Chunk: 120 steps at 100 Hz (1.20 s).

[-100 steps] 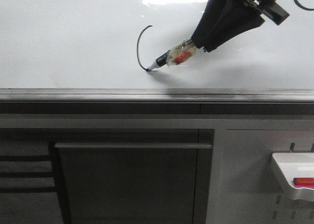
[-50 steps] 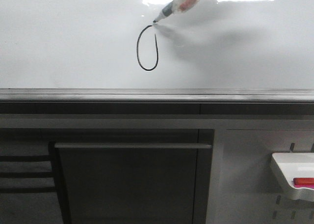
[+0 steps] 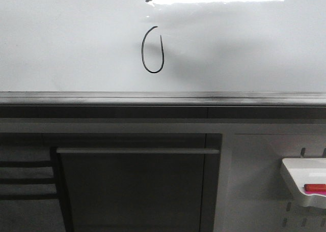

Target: Write number 0 on whiteboard

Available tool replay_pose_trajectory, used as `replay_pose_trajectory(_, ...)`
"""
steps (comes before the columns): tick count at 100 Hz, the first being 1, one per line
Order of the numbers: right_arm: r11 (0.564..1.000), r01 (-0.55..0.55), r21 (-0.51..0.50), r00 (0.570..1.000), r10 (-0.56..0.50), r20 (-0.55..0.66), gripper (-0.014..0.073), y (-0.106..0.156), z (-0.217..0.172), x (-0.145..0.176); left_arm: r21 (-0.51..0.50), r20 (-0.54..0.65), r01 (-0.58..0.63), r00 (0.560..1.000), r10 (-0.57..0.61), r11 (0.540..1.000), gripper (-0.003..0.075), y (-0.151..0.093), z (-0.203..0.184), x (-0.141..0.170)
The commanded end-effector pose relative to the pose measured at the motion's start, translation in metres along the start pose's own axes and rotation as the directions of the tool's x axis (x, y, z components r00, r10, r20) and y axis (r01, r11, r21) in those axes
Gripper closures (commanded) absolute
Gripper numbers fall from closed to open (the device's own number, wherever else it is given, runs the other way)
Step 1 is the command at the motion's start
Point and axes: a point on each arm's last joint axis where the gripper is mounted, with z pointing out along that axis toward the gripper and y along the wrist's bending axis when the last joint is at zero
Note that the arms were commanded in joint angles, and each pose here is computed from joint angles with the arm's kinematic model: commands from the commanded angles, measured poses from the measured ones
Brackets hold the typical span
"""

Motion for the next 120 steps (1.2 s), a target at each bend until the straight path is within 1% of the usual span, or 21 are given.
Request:
replay_pose_trajectory(1, 0.999, 0.023, 0.022, 0.996, -0.025, 0.090, 0.0592, 0.004, -0.011, -0.010, -0.014, 0.103, 0.025, 0.994, -0.023, 1.000, 0.0280, 0.001, -0.005, -0.015)
replay_pose_trajectory(15, 0.999, 0.012, 0.039, 0.995, -0.015, 0.094, 0.0592, -0.002, -0.003, -0.010, -0.014, 0.103, 0.025, 0.994, -0.023, 1.000, 0.0280, 0.001, -0.005, -0.015)
replay_pose_trajectory(50, 0.997, 0.019, 0.072, 0.993, -0.027, 0.113, 0.0592, -0.006, -0.003, -0.012, -0.014, 0.103, 0.025, 0.994, -0.023, 1.000, 0.0280, 0.001, -0.005, -0.015)
replay_pose_trajectory(73, 0.998, 0.022, 0.056, 0.996, -0.027, 0.088, 0.0592, -0.003, -0.004, -0.009, -0.014, 0.106, 0.017, 0.994, -0.015, 1.000, 0.0280, 0.001, -0.005, -0.016)
replay_pose_trajectory(84, 0.999, 0.026, 0.045, 0.997, -0.030, 0.073, 0.0592, -0.001, -0.006, -0.008, -0.004, 0.093, -0.062, 0.994, 0.062, 0.998, 0.0280, 0.000, -0.006, -0.023)
replay_pose_trajectory(93, 0.999, 0.040, 0.025, 0.998, -0.042, 0.045, 0.0592, 0.003, -0.009, -0.005, 0.017, 0.076, -0.121, 0.990, 0.119, 0.993, 0.0280, -0.003, -0.002, -0.034)
replay_pose_trajectory(104, 0.990, 0.131, -0.041, 0.991, -0.133, -0.034, 0.0592, 0.015, -0.011, 0.003, 0.073, -0.002, -0.222, 0.975, 0.223, 0.972, 0.0280, -0.006, 0.014, -0.047)
replay_pose_trajectory(112, 0.973, 0.200, -0.111, 0.974, -0.210, -0.086, 0.0592, 0.028, -0.010, 0.008, 0.142, -0.076, -0.315, 0.942, 0.327, 0.938, 0.0280, -0.010, 0.032, -0.053)
replay_pose_trajectory(120, 0.953, 0.252, -0.171, 0.955, -0.273, -0.115, 0.0592, 0.042, -0.009, 0.012, 0.203, -0.110, -0.358, 0.916, 0.385, 0.911, 0.0280, -0.016, 0.052, -0.060)
